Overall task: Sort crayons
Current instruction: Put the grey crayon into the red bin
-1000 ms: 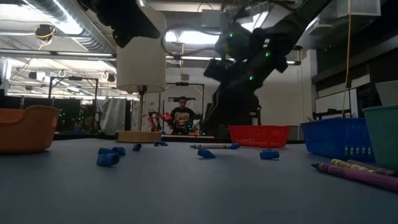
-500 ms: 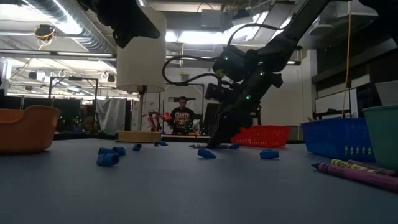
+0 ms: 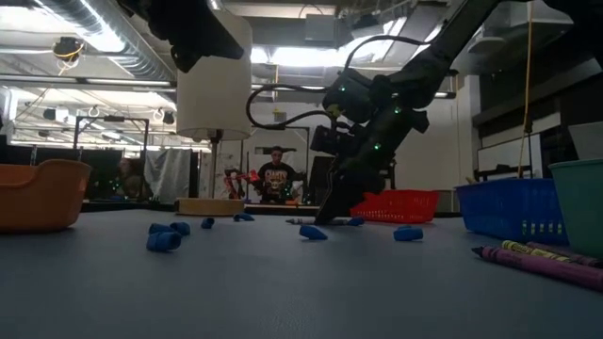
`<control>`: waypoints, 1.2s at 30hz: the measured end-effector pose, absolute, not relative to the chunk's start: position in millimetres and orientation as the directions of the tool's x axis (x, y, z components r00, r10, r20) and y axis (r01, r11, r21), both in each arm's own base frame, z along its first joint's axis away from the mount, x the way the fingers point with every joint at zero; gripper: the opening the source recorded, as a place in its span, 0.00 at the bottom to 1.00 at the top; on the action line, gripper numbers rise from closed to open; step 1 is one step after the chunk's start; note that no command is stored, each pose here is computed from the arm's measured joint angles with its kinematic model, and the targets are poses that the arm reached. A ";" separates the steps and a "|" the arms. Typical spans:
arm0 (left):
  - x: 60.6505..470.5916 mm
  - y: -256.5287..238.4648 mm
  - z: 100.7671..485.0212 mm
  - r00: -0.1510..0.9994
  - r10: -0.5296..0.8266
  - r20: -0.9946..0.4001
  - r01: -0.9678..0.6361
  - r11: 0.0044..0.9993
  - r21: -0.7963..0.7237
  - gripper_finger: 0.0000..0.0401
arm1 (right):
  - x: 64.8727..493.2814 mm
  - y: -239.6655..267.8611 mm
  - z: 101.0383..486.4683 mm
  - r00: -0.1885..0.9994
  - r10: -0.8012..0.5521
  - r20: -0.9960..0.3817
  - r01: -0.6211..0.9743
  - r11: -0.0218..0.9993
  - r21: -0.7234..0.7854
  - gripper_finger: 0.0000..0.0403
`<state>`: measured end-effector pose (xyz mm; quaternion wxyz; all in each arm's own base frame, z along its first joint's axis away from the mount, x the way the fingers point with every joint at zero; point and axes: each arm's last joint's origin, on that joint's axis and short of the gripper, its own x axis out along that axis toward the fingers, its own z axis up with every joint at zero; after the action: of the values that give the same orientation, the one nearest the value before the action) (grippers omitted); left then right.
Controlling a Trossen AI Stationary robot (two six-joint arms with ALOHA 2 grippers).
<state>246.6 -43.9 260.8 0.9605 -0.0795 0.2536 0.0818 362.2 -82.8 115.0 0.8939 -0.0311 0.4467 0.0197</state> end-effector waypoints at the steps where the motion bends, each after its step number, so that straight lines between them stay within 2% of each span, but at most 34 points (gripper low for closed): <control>1: 246.6 -43.9 260.8 0.858 0.117 -0.500 -0.197 0.974 -0.111 0.00 | 362.3 -82.8 114.9 0.601 0.008 -0.799 -0.064 0.997 -0.038 0.12; 7: 246.6 -43.9 260.8 0.858 0.117 -0.500 -0.198 0.974 -0.111 0.00 | 363.2 -83.0 115.5 0.614 0.006 -0.790 -0.063 0.997 -0.042 0.04; 14: 246.6 -43.9 260.8 0.858 0.118 -0.500 -0.198 0.974 -0.111 0.00 | 363.2 -83.0 118.3 0.618 0.004 -0.786 -0.063 0.997 -0.044 0.08; 21: 246.4 -43.8 260.5 0.856 0.118 -0.503 -0.199 0.974 -0.109 0.00 | 368.5 -84.6 152.2 0.591 0.002 -0.807 -0.063 0.997 -0.044 0.09; 25: 246.4 -43.8 260.5 0.856 0.119 -0.503 -0.199 0.974 -0.109 0.00 | 373.2 -86.9 173.2 0.514 -0.024 -0.858 -0.087 0.993 -0.080 0.09; 30: 246.4 -43.8 260.5 0.856 0.119 -0.503 -0.199 0.974 -0.109 0.00 | 376.0 -91.7 205.6 0.400 -0.140 -0.906 -0.094 0.977 -0.192 0.09; 36: 246.4 -43.8 260.5 0.856 0.119 -0.503 -0.199 0.974 -0.109 0.00 | 373.8 -99.3 237.0 0.268 -0.384 -0.884 -0.045 0.911 -0.410 0.09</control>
<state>246.4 -43.8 260.5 0.9601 -0.0786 0.2553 0.0827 373.8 -99.3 237.0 0.7755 -0.1802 0.5952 -0.1094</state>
